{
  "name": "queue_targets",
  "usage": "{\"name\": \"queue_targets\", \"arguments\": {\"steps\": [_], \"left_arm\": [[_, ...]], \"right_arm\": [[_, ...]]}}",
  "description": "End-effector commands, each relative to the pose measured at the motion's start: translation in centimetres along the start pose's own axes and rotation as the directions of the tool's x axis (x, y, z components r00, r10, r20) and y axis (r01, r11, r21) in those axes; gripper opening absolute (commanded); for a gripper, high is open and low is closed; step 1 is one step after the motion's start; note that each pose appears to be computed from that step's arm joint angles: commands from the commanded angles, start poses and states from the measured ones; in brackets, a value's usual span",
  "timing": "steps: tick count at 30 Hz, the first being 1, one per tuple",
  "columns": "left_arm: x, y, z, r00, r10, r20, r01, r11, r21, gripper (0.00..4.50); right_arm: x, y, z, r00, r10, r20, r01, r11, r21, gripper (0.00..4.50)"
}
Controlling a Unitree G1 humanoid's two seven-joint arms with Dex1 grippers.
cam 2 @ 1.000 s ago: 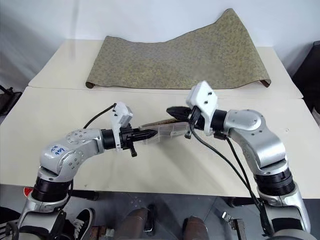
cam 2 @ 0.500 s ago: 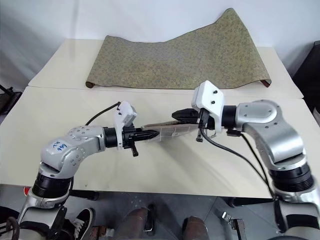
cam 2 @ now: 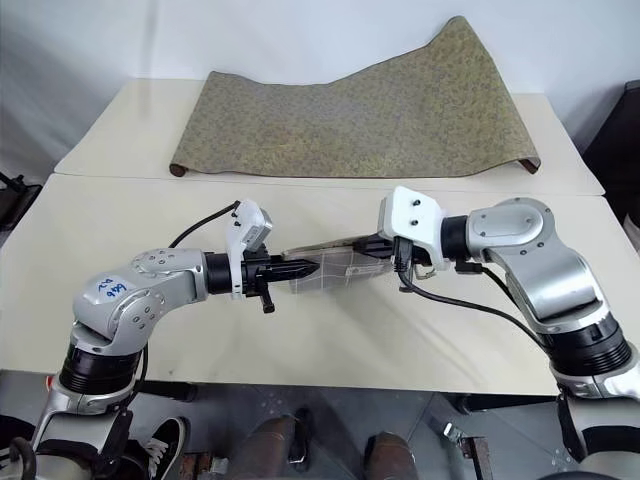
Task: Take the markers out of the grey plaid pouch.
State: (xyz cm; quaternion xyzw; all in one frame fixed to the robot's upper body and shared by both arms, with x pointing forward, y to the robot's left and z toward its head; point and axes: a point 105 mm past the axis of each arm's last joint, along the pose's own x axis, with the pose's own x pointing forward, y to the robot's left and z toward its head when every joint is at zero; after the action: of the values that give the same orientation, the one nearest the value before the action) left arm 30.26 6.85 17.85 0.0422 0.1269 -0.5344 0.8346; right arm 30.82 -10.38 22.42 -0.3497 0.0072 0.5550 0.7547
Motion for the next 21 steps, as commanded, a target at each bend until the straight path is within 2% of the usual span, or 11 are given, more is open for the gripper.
{"name": "queue_targets", "arguments": {"steps": [1, 6, 13, 17, 19, 21], "left_arm": [[0.0, -0.5, 0.8, 1.000, -0.008, 0.023, 0.007, 0.998, 0.059, 0.00], [0.3, -0.7, 0.7, 1.000, -0.009, 0.025, 0.008, 0.998, 0.060, 0.00], [0.3, -0.5, 0.7, 0.999, 0.001, 0.034, -0.003, 0.998, 0.061, 0.00], [0.4, -0.4, 0.7, 0.999, 0.006, 0.037, -0.008, 0.998, 0.056, 0.00], [0.4, -0.3, 0.7, 0.999, 0.014, 0.040, -0.016, 0.998, 0.055, 0.00], [0.4, -0.3, 0.8, 0.999, 0.013, 0.046, -0.016, 0.999, 0.048, 0.00]], "right_arm": [[-0.1, -0.6, 1.1, 1.000, -0.019, 0.020, 0.020, 0.998, -0.052, 0.04], [-0.4, -1.2, 1.6, 0.999, -0.036, 0.040, 0.038, 0.998, -0.044, 0.04], [-0.4, -0.7, 0.1, 1.000, -0.004, -0.025, 0.003, 0.998, -0.057, 0.04], [-0.5, -0.9, 0.8, 1.000, -0.010, 0.013, 0.011, 0.999, -0.052, 0.04], [-0.8, -0.9, 1.7, 0.998, -0.002, 0.069, 0.003, 1.000, -0.019, 0.04], [-0.7, -0.7, 1.2, 0.999, 0.002, 0.032, -0.001, 0.999, -0.040, 0.04]]}}
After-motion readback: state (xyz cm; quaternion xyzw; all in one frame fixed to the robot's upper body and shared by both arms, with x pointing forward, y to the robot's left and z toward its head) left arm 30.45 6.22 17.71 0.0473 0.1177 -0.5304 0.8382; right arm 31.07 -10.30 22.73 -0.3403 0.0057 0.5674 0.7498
